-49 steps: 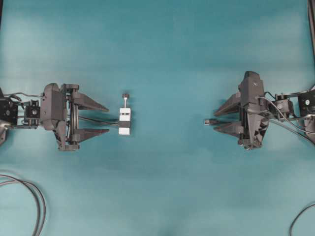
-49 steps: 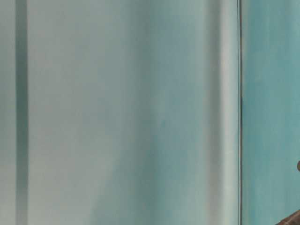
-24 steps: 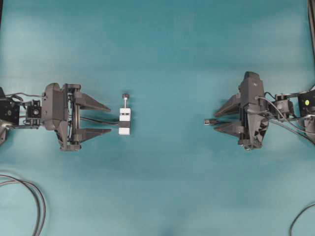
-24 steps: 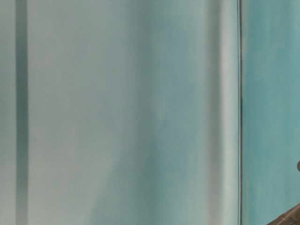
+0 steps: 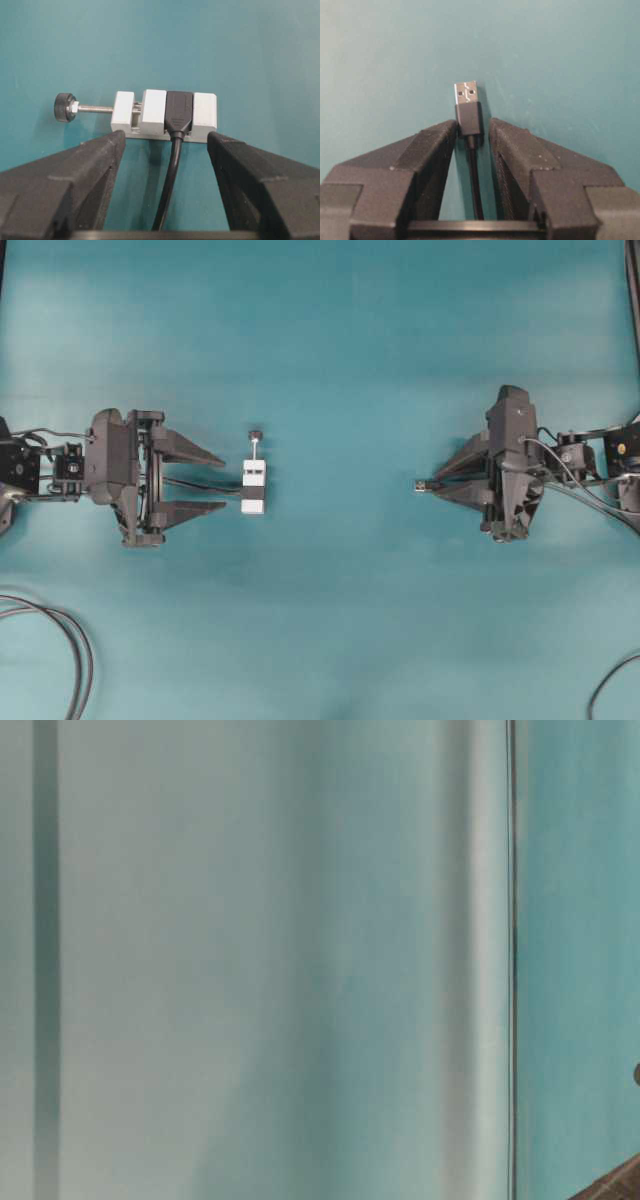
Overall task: Insert the USB cable into the female connector supported by the left arm.
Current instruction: 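Lower the left gripper around the white clamp and the right gripper over the USB plug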
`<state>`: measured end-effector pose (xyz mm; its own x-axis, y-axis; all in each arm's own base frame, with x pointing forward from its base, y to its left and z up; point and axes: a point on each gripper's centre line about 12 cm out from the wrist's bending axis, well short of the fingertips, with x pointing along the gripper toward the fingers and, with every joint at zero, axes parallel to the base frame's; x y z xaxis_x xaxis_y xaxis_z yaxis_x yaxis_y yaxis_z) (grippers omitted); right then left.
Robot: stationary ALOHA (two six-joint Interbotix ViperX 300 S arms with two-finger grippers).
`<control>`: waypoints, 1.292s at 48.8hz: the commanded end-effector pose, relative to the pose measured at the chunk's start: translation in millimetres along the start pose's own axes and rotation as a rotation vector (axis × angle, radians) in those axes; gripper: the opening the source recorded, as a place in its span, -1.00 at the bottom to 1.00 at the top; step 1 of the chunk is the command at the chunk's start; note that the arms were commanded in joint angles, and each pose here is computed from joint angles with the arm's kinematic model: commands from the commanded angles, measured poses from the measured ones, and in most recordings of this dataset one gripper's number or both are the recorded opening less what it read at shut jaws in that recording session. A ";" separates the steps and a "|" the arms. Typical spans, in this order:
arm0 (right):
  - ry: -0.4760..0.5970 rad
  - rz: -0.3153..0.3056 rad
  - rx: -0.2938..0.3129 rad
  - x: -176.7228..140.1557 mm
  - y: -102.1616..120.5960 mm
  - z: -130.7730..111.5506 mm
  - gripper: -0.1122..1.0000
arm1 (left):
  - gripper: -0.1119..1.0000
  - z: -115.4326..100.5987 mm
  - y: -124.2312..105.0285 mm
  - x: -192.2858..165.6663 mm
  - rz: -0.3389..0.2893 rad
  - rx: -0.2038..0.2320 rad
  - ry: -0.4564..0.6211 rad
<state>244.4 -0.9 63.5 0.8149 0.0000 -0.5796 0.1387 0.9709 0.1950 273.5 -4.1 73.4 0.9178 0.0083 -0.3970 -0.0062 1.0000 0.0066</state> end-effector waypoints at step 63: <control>0.045 0.027 0.002 -2.2 9.3 -8.9 -0.12 | 0.55 6.7 -2.1 7.3 -0.004 -0.012 -0.009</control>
<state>236.6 8.2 58.1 0.7915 0.0304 -0.6104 0.1281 0.9683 0.2143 280.8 -5.7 74.3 0.9160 0.0034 -0.4012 -0.0013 1.0000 0.0055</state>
